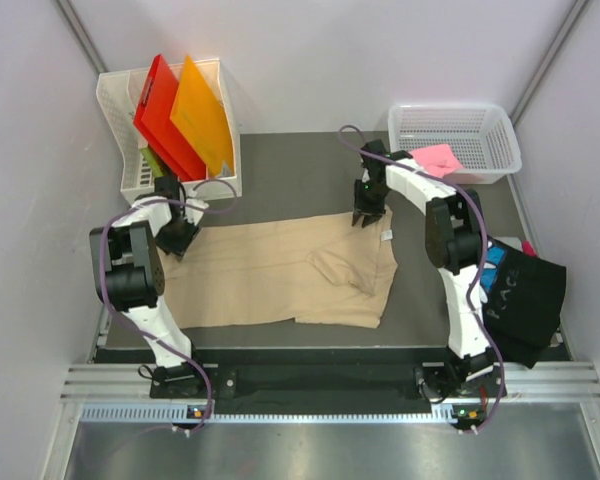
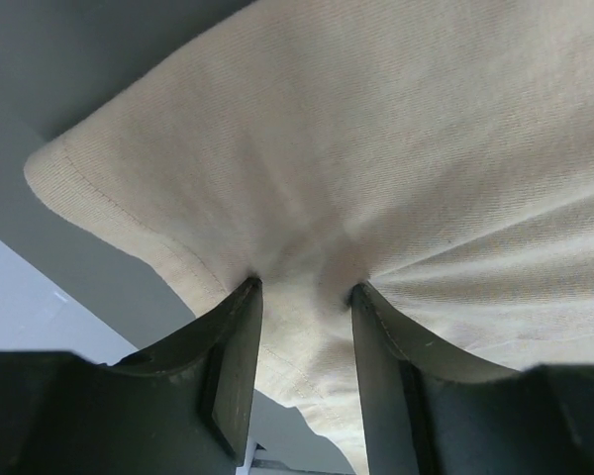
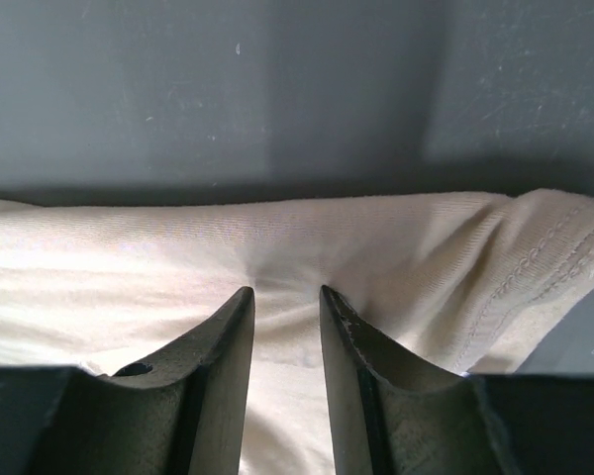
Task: Fold and stack the t-shirts
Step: Fold the flattened tshirt in 1/3 of the way
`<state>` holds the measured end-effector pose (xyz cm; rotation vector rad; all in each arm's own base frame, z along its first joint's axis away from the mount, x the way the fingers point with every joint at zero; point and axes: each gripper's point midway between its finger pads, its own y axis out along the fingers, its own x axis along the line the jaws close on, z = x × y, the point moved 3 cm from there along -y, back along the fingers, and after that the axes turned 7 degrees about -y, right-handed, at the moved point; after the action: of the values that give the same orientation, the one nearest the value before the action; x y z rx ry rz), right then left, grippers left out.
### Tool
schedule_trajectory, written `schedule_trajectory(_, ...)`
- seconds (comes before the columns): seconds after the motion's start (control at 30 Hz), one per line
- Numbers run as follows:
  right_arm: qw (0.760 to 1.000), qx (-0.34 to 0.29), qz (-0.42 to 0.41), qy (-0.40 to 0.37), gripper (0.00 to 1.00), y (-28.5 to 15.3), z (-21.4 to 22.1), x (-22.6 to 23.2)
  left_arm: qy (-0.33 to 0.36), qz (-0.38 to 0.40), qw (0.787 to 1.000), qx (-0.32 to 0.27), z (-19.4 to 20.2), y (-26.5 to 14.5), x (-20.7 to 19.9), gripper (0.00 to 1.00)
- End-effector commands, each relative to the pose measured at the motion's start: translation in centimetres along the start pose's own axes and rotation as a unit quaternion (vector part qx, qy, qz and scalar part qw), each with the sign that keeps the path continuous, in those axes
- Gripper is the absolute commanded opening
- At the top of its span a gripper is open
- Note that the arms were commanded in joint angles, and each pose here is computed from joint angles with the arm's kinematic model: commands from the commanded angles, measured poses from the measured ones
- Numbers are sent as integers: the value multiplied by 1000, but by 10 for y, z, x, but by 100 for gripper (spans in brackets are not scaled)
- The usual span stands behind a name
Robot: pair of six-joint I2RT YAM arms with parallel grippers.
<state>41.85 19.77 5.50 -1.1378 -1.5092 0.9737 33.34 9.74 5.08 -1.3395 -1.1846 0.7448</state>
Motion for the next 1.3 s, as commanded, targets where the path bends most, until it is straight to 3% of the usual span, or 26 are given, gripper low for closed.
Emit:
schedule_trajectory(0.0, 999, 23, 32, -4, 34, 26, 13, -24, -33, -80, 995, -49, -13, -6, 43, 45)
schedule_trajectory(0.1, 999, 15, 37, -12, 33, 25, 6, -26, 4, -72, 988, -137, -45, -70, 23, 48)
schedule_trajectory(0.2, 999, 7, 34, -19, 34, 25, -2, -23, 102, -23, 973, -206, -71, -129, -44, 49)
schedule_trajectory(0.23, 999, 7, 32, -18, 33, 24, -3, -23, 151, 4, 964, -220, -77, -139, -82, 49)
schedule_trajectory(0.3, 999, 11, 27, -18, 33, 26, -2, -22, 192, 22, 950, -245, -80, -154, -118, 50)
schedule_trajectory(0.33, 999, 10, 25, -18, 33, 27, -2, -21, 233, 43, 939, -249, -79, -154, -153, 50)
schedule_trajectory(0.53, 1000, 16, 15, -14, 33, 28, 9, -20, 314, 101, 902, -280, -83, -157, -263, 48)
schedule_trajectory(0.83, 1000, 12, 4, -19, 33, 25, 14, -18, 323, 111, 873, -347, -102, -159, -346, 45)
schedule_trajectory(1.03, 1000, 12, 3, -21, 33, 26, 15, -19, 331, 94, 877, -334, -93, -145, -390, 45)
schedule_trajectory(1.27, 1000, 12, 0, -23, 33, 28, 17, -20, 325, 114, 901, -263, -80, -113, -419, 44)
